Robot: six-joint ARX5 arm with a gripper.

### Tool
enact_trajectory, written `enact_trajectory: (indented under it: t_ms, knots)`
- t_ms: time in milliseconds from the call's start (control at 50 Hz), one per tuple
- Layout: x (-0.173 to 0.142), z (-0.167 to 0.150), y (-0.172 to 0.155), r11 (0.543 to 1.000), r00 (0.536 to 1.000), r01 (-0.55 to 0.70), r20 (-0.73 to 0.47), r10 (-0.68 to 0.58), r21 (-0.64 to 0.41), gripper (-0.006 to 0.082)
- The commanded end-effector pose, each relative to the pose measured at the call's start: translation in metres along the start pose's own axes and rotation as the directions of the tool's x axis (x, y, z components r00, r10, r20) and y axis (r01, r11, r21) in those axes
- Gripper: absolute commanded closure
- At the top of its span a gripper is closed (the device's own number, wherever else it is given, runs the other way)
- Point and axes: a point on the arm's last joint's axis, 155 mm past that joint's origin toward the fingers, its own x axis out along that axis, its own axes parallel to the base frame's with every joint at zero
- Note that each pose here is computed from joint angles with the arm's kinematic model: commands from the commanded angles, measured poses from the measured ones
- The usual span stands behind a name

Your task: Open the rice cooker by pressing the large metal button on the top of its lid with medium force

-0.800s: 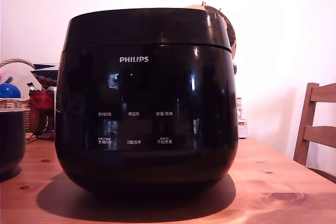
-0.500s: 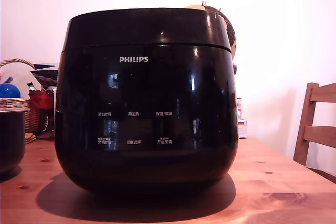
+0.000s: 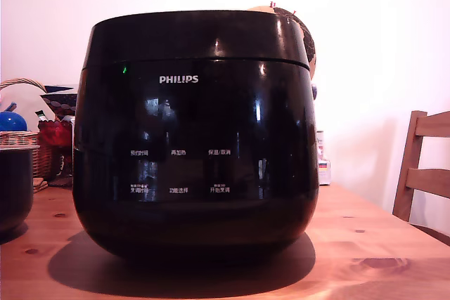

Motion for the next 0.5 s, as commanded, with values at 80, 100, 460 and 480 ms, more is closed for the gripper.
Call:
enact_trajectory:
  t_ms: [80,100,460,480]
  knots:
    - [0.001,0.016,-0.028,0.994,0.994,0.107,-0.016,-0.107,-0.024,0.0789]
    - [0.002,0.018,-0.033,0.992,0.992,0.125,-0.019,-0.126,-0.029,0.0789]
    - [0.022,0.014,-0.08,0.936,0.937,0.327,-0.085,-0.338,-0.128,0.0789]
    - [0.023,0.013,-0.081,0.933,0.934,0.333,-0.089,-0.346,-0.133,0.0788]
